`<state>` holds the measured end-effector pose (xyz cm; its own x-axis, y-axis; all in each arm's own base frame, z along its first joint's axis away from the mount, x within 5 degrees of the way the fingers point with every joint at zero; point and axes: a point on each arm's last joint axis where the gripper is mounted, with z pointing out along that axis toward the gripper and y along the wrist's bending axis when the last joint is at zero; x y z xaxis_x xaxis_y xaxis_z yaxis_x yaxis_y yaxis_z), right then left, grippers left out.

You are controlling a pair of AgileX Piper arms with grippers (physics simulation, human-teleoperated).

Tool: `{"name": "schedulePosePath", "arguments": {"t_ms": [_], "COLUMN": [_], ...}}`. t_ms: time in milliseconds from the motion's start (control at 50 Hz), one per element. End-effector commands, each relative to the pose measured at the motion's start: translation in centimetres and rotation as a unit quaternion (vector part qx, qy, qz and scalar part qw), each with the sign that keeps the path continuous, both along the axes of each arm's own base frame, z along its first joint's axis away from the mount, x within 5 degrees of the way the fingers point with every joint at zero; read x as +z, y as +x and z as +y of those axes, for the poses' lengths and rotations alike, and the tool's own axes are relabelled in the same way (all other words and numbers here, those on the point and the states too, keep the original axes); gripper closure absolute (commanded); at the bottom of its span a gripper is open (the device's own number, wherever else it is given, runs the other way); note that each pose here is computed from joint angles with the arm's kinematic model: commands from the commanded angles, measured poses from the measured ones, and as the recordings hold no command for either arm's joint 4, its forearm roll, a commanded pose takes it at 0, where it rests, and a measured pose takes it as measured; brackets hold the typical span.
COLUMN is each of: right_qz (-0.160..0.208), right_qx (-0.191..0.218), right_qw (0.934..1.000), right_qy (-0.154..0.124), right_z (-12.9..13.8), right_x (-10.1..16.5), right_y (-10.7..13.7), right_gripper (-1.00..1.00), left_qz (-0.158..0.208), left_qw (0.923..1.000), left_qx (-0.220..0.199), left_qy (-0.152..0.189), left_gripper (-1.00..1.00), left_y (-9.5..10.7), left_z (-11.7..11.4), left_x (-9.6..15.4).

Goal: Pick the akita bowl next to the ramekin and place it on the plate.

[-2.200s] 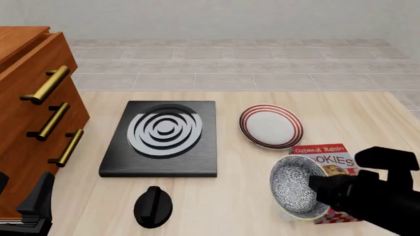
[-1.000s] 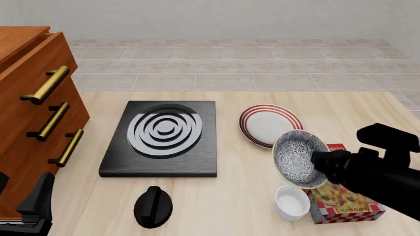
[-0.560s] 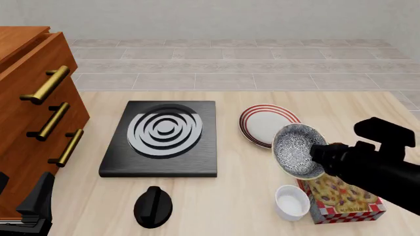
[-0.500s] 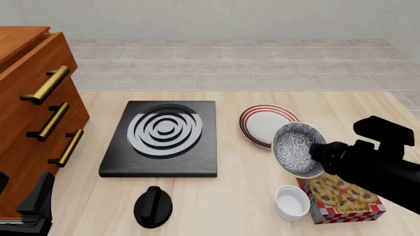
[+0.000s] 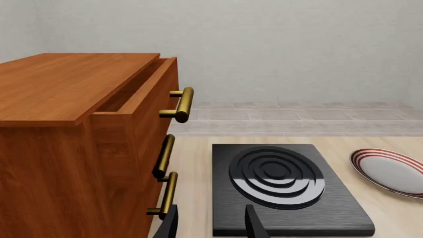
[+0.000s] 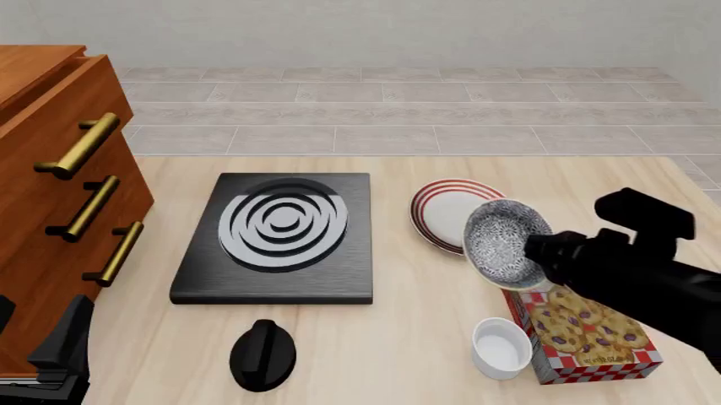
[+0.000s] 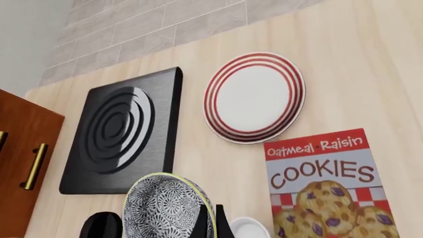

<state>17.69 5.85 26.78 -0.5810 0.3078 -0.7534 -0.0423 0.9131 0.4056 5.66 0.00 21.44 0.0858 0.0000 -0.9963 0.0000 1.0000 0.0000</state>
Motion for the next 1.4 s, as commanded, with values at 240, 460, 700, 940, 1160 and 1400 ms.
{"name": "schedulePosePath", "arguments": {"t_ms": [240, 460, 700, 940, 1160, 1400], "right_qz": [-0.007, -0.009, -0.015, -0.013, -0.012, -0.012], "right_qx": [-0.015, -0.019, -0.027, -0.037, -0.048, -0.054], "right_qw": [0.9998, 0.9997, 0.9994, 0.9991, 0.9987, 0.9984], "right_qy": [0.011, 0.011, 0.015, 0.014, 0.011, 0.006], "right_z": [0.1, 0.1, 0.0, -0.4, -0.7, -0.9], "right_x": [-0.4, -0.6, -0.2, -1.0, -1.6, -1.9], "right_y": [1.8, 2.4, 2.9, 3.2, 4.4, 5.3], "right_gripper": [1.0, 1.0, 1.0, 1.0, 1.0, 1.0], "left_qz": [0.0, 0.0, 0.0, 0.0, 0.0, 0.0], "left_qw": [1.0, 1.0, 1.0, 1.0, 1.0, 1.0], "left_qx": [0.0, 0.0, 0.0, 0.0, 0.0, 0.0], "left_qy": [0.0, 0.0, 0.0, 0.0, 0.0, 0.0], "left_gripper": [-1.0, -1.0, -1.0, -1.0, -1.0, -1.0], "left_y": [0.0, 0.0, 0.0, 0.0, 0.0, 0.0], "left_z": [0.0, 0.0, 0.0, 0.0, 0.0, 0.0], "left_x": [0.0, 0.0, 0.0, 0.0, 0.0, 0.0]}}
